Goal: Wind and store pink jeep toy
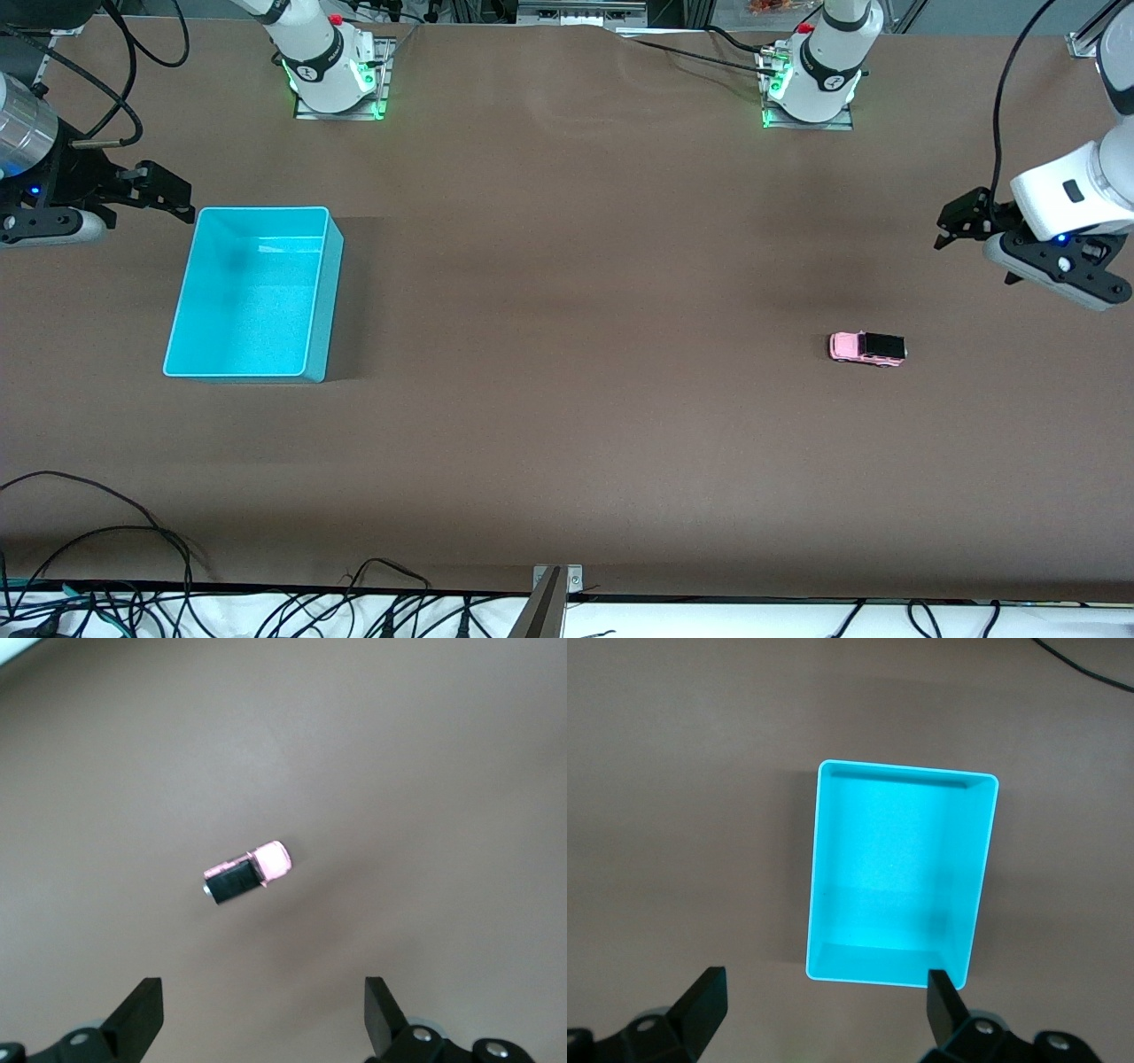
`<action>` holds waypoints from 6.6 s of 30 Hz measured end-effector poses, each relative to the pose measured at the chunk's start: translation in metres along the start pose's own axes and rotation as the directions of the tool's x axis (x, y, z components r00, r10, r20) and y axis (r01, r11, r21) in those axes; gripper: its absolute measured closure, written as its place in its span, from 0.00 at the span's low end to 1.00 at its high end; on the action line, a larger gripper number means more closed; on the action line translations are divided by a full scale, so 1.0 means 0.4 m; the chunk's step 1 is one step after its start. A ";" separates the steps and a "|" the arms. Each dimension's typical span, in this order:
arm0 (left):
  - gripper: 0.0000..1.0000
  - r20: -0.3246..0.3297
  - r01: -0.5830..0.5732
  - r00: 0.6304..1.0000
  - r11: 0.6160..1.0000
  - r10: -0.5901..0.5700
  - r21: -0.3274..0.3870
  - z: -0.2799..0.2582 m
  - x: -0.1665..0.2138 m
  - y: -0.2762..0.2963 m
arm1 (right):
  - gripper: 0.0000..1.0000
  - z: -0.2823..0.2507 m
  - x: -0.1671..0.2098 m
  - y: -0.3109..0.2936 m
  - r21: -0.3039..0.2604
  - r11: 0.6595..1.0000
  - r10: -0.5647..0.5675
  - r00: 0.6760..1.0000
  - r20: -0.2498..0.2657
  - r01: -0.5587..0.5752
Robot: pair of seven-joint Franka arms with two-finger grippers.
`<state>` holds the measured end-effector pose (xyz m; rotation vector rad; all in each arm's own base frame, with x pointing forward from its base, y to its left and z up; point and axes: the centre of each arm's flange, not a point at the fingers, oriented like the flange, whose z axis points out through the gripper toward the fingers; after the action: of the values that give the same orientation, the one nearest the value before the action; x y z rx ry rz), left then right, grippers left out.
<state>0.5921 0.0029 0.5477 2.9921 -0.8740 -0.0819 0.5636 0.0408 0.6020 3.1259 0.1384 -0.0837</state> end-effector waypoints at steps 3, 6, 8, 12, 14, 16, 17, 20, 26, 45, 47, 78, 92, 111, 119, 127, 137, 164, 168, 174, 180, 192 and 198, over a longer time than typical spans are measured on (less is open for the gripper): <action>0.00 0.003 -0.075 0.997 0.997 0.075 -0.006 0.035 0.005 -0.034 | 0.00 0.000 0.000 0.000 0.000 1.000 0.000 1.000 0.000 0.000; 0.00 0.009 -0.161 0.987 0.987 0.161 -0.017 0.078 0.013 -0.062 | 0.00 0.000 0.000 0.000 0.000 1.000 0.000 1.000 0.000 0.000; 0.00 0.014 -0.214 0.977 0.976 0.214 -0.027 0.110 0.019 -0.080 | 0.00 0.000 0.000 0.000 0.000 1.000 0.000 1.000 0.000 0.000; 0.00 0.023 -0.312 0.949 0.949 0.314 -0.053 0.189 0.032 -0.119 | 0.00 0.000 0.000 0.000 0.000 1.000 0.000 1.000 0.000 0.000; 0.00 0.022 -0.361 0.932 0.931 0.363 -0.063 0.231 0.037 -0.141 | 0.00 0.000 0.000 0.000 0.000 1.000 0.000 1.000 0.000 0.000; 0.00 0.017 -0.414 0.909 0.908 0.416 -0.069 0.276 0.043 -0.163 | 0.00 0.000 0.000 0.000 0.000 1.000 0.000 1.000 0.000 0.000; 0.00 0.015 -0.438 0.898 0.896 0.440 -0.071 0.298 0.045 -0.173 | 0.00 0.000 0.000 0.000 0.000 1.000 0.000 1.000 0.000 0.000; 0.00 0.005 -0.501 0.864 0.862 0.503 -0.072 0.358 0.049 -0.197 | 0.00 0.000 0.000 0.000 0.000 1.000 0.000 1.000 0.000 0.000; 0.00 -0.009 -0.593 0.805 0.803 0.594 -0.060 0.491 0.040 -0.195 | 0.00 0.000 0.000 0.000 0.000 1.000 0.000 1.000 0.000 0.000; 0.00 0.012 -0.812 0.579 0.575 0.815 0.096 0.772 -0.027 -0.104 | 0.00 0.000 0.000 0.000 0.000 1.000 0.000 1.000 0.000 0.000; 0.00 0.016 -0.819 0.569 0.565 0.822 0.097 0.786 -0.032 -0.099 | 0.00 0.000 0.000 0.000 0.000 1.000 0.000 1.000 0.000 0.000; 0.20 0.008 -0.827 0.559 0.557 0.829 0.072 0.895 -0.042 -0.091 | 0.00 0.000 0.000 0.002 0.000 1.000 0.001 1.000 0.000 -0.001; 0.49 0.008 -0.826 0.560 0.558 0.828 0.077 0.893 -0.042 -0.095 | 0.00 0.000 0.000 0.003 0.000 1.000 0.002 1.000 0.000 -0.002; 0.49 0.008 -0.817 0.573 0.571 0.820 0.077 0.894 -0.054 -0.111 | 0.00 0.000 0.000 0.004 0.000 1.000 0.003 1.000 0.000 -0.003; 0.49 0.009 -0.809 0.585 0.583 0.811 0.078 0.895 -0.093 -0.169 | 0.00 0.000 0.000 0.004 0.000 1.000 0.003 1.000 0.000 -0.003; 0.49 0.011 -0.804 0.591 0.588 0.807 0.085 0.893 -0.169 -0.280 | 0.00 0.000 0.000 0.004 0.000 1.000 0.003 1.000 0.000 -0.003; 0.49 0.019 -0.820 0.568 0.564 0.823 0.096 0.892 -0.259 -0.408 | 0.00 0.000 0.000 0.004 0.000 1.000 0.003 1.000 0.000 -0.003; 0.49 0.030 -0.836 0.543 0.537 0.839 0.114 0.891 -0.345 -0.517 | 0.00 0.000 0.000 0.005 0.000 1.000 0.003 1.000 0.000 -0.003; 0.49 0.030 -0.836 0.543 0.536 0.839 0.114 0.891 -0.345 -0.518 | 0.00 0.001 0.000 0.005 0.000 1.000 0.003 1.000 0.000 -0.003; 0.49 0.029 -0.837 0.542 0.536 0.840 0.112 0.891 -0.345 -0.518 | 0.00 0.001 0.000 0.005 0.000 1.000 0.003 1.000 0.000 -0.003; 0.39 0.010 -0.840 0.541 0.539 0.841 0.064 0.913 -0.349 -0.518 | 0.00 0.001 0.000 0.005 0.000 1.000 0.003 1.000 0.000 -0.003; 0.00 -0.034 -0.850 0.527 0.526 0.849 -0.035 0.810 -0.281 -0.574 | 0.00 0.001 0.000 0.005 0.000 1.000 0.004 1.000 0.000 -0.004; 0.00 -0.048 -0.844 0.536 0.534 0.843 -0.057 0.763 -0.268 -0.590 | 0.00 0.001 0.000 0.005 0.000 1.000 0.004 1.000 0.001 -0.004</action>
<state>0.6110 0.2571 0.2388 2.1341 -2.1384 -0.0619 0.5639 0.0388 0.6017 3.1260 0.1328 -0.0846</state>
